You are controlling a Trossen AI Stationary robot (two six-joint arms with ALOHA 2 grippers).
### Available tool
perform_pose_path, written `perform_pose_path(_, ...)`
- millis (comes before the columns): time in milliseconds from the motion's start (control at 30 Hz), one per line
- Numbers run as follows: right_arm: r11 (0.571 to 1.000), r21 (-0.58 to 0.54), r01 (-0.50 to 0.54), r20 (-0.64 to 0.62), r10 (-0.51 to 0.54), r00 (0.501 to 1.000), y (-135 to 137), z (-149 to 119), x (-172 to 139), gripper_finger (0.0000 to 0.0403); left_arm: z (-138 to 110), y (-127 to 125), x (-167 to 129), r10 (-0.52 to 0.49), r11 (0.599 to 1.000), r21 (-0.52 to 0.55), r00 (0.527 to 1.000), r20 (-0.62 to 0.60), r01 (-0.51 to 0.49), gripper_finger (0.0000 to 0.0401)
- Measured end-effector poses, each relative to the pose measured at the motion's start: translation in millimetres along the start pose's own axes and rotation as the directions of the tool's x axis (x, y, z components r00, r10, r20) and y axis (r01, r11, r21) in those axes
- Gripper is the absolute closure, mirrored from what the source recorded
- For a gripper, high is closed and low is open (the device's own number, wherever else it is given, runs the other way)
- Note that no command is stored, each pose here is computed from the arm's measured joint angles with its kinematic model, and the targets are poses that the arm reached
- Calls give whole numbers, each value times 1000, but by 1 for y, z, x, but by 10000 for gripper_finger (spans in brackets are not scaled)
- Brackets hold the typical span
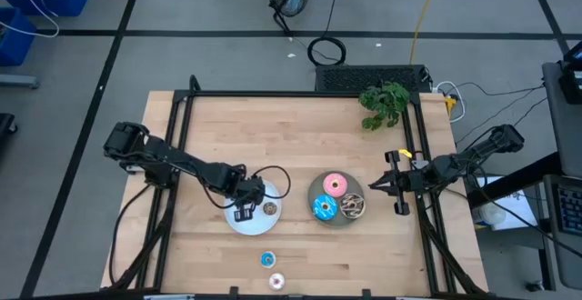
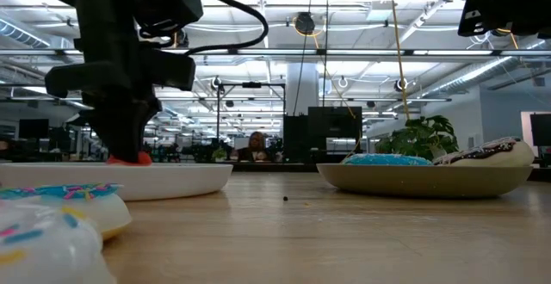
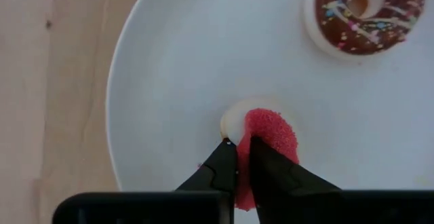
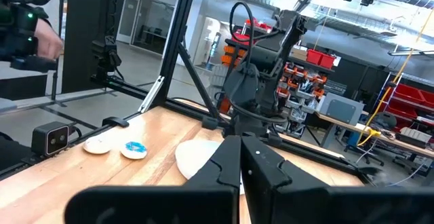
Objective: Pick & Place donuts
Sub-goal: Put the small orange donut on the white plate
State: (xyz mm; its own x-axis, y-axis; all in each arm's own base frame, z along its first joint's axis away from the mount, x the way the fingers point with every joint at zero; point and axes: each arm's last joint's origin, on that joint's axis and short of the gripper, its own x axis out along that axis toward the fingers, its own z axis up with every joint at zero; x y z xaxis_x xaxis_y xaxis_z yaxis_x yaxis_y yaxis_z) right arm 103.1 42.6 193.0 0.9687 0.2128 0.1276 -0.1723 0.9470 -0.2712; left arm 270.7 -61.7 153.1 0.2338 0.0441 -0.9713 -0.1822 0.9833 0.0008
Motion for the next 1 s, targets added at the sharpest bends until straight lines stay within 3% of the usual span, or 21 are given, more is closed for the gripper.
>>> perform_pose_path(133, 1000, 0, 0, 0, 0, 1000, 0, 0, 0, 403, 1, 0, 0, 2, 1000, -16, 1000, 8, -2, 323)
perform_pose_path(367, 1000, 4, 0, 0, 0, 1000, 0, 0, 0, 403, 2, -1, -1, 5, 1000, -16, 1000, 18, -4, 203)
perform_pose_path(567, 1000, 4, 0, 0, 0, 1000, 0, 0, 0, 403, 16, -5, -20, 9, 1000, 24, 1000, 16, -10, 136)
perform_pose_path(767, 1000, 6, 0, 0, 0, 1000, 0, 0, 0, 403, 35, -9, -46, 30, 999, 29, 998, 54, -32, 123)
perform_pose_path(1000, 1000, 7, 0, -1, 0, 1000, 0, 0, 0, 403, 37, -15, -52, 4, 1000, 21, 998, 57, -5, 160)
